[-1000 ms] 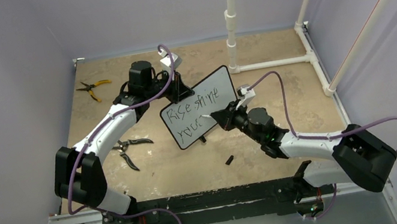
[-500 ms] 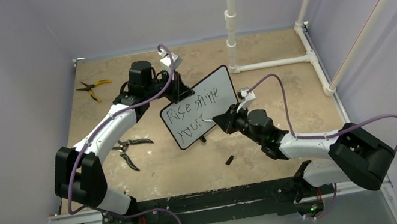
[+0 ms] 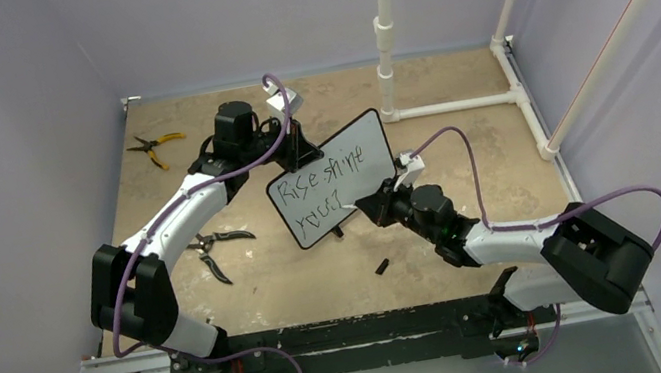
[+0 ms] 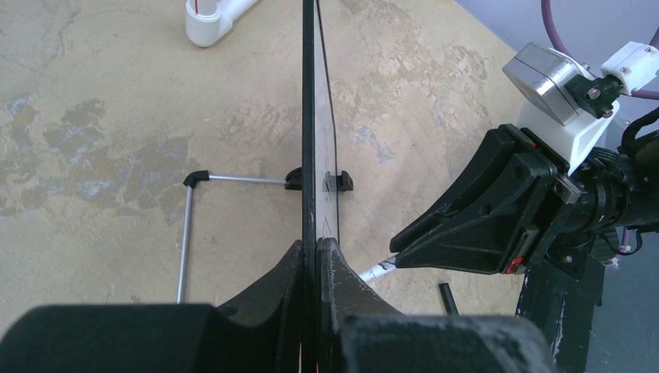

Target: Write a sentence on the whiteboard

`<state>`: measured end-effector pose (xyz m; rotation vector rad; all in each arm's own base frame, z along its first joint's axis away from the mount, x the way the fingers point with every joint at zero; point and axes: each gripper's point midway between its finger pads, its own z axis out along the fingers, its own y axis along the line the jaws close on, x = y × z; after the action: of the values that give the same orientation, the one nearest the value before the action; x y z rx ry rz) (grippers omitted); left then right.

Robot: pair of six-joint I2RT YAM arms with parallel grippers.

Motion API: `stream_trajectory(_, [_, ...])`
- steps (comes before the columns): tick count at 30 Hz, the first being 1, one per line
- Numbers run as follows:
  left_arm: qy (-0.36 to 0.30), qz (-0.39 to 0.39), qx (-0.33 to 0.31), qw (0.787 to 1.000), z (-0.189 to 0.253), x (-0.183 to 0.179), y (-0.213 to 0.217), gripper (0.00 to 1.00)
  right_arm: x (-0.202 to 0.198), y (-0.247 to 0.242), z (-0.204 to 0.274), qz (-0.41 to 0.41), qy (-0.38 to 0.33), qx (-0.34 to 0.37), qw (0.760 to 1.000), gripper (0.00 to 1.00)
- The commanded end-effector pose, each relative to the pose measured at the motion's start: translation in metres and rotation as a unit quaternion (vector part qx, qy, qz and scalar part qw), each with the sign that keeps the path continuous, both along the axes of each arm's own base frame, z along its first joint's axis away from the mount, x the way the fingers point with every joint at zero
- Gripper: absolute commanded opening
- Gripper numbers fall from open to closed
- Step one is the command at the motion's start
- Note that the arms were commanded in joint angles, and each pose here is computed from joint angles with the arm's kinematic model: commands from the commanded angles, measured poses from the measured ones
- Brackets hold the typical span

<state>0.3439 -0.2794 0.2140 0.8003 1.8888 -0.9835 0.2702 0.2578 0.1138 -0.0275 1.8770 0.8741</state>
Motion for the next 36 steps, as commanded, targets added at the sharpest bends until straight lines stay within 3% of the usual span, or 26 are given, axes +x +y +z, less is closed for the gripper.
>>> stream_trajectory(1, [-0.023,-0.014,-0.011,1.0,0.015,-0.007,-0.002,0.0,0.013,0.002,0.03,-0.021,-0.033,0.033,0.999,0.0])
stream_trajectory(14, [-0.023,-0.014,-0.011,1.0,0.015,-0.008,-0.002,0.0,0.018,0.0,0.051,-0.032,-0.056,0.05,0.997,0.0])
stream_trajectory(36, [-0.023,-0.015,-0.011,1.0,0.016,-0.008,-0.002,0.0,0.022,-0.011,0.044,-0.063,-0.045,0.052,0.996,0.0])
